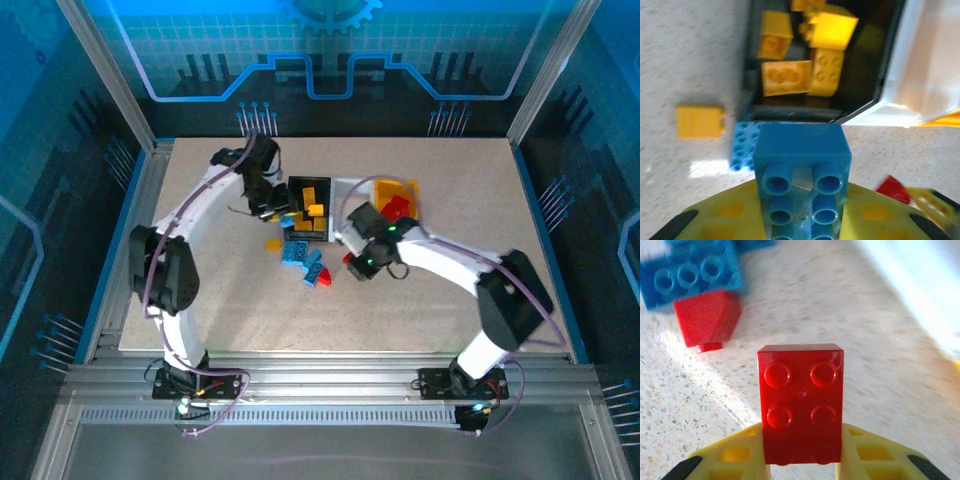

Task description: Sort the legos into containers by color

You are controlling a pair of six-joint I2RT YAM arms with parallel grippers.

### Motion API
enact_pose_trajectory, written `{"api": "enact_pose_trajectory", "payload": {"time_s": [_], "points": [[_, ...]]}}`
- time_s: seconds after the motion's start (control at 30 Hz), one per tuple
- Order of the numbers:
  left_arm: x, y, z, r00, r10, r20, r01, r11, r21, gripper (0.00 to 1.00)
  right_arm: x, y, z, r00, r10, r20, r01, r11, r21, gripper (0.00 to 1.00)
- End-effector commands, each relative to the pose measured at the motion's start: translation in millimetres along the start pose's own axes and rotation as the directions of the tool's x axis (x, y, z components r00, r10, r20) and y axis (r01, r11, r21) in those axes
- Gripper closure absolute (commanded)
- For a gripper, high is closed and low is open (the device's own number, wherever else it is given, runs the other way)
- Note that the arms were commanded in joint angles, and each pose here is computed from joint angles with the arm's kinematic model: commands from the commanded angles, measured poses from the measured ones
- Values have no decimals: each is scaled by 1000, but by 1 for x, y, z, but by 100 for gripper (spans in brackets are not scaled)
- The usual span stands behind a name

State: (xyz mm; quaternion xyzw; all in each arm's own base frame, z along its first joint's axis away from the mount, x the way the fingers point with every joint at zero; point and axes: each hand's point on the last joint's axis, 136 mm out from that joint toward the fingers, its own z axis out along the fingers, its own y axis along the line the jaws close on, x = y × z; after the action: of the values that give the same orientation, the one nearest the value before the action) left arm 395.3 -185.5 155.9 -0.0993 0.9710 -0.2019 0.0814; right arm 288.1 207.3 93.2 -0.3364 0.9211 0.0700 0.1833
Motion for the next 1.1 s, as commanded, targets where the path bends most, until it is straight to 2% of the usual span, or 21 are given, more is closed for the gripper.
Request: {"api": "enact_pose_trajectory", "payload": {"time_s": [0.0,0.17,0.37,0.53,0.6,0.67,0.73,0.87,0.97,1.07], "points": [[0,-40,16,999,22,-35,-20,999,46,68,0,-32,-33,971,222,88,-223,975,-1,71],[-16,-88,48,996,79,-37,-76,994,75,67,-5,-85,-51,868,458,192,-468,884,4,72],[-34,-104,91,997,77,-32,-75,995,60,66,-17,-125,-35,821,530,212,-548,836,29,71],[-43,-106,108,997,74,-37,-72,995,66,46,-25,-148,-21,792,568,223,-591,805,49,64],[-45,-111,110,996,75,-38,-72,994,84,33,-29,-152,-17,790,571,222,-594,803,51,56],[-46,-115,107,996,78,-34,-74,992,100,25,-35,-152,-16,796,561,227,-584,811,42,48],[-46,-118,101,997,77,-30,-73,991,113,21,-40,-150,-21,803,547,237,-572,819,45,42],[-43,-127,71,996,90,-2,-88,986,139,19,-50,-135,-40,836,483,260,-512,857,52,39],[-33,-128,36,993,114,32,-117,983,142,19,-54,-105,-50,887,399,232,-421,906,49,39],[-14,-102,3,988,141,59,-145,987,71,17,-55,-45,-46,948,262,179,-261,965,-28,38]]}}
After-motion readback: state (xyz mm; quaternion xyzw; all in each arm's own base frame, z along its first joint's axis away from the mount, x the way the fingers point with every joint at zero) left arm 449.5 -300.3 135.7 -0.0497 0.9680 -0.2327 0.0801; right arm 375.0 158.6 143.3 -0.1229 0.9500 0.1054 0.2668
